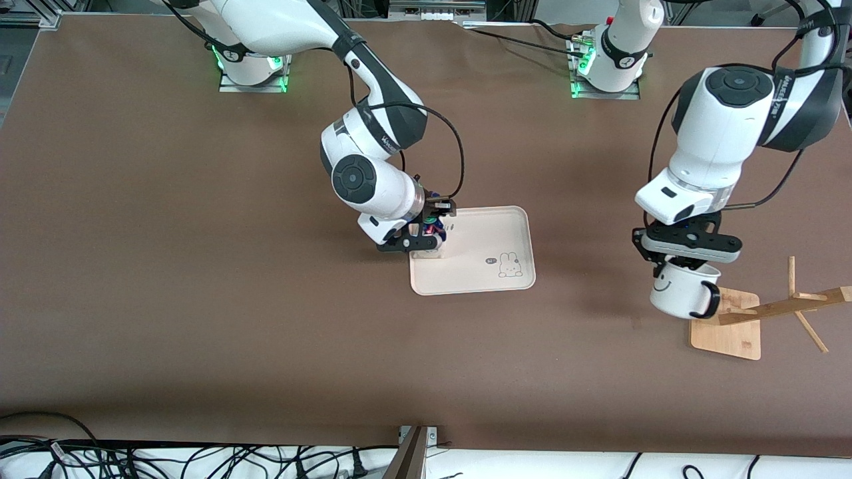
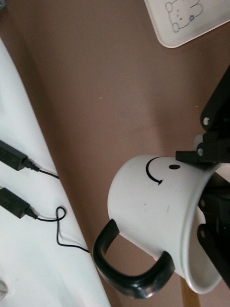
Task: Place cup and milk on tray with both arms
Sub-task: 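Lower the carton onto the tray while the left gripper lifts the mug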
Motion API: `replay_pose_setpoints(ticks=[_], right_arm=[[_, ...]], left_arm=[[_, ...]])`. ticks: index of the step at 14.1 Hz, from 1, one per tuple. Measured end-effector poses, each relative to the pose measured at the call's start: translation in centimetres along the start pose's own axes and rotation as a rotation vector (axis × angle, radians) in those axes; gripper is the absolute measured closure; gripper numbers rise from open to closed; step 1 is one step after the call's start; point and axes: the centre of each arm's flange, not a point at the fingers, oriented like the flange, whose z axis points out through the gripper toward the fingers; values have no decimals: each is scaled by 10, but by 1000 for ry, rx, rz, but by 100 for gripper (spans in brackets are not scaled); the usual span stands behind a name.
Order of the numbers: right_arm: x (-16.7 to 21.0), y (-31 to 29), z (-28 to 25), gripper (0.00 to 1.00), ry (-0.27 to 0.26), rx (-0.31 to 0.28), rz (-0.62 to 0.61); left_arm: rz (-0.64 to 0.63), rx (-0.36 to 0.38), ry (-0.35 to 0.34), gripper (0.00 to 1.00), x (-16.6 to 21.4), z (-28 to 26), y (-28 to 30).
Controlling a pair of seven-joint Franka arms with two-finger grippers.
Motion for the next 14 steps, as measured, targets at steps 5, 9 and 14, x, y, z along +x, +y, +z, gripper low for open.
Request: replay_pose_setpoints(ticks=[5, 9, 14], right_arm=[[2, -1, -2, 94, 24, 11, -95], [-1, -4, 1, 95, 20, 9, -127], [2, -10, 5, 48, 87, 34, -138]], left_arm=[[43, -21, -130, 92, -6, -9, 39], [-25, -125, -221, 92, -14, 7, 52], [-18, -133, -286, 92, -11, 16, 52]])
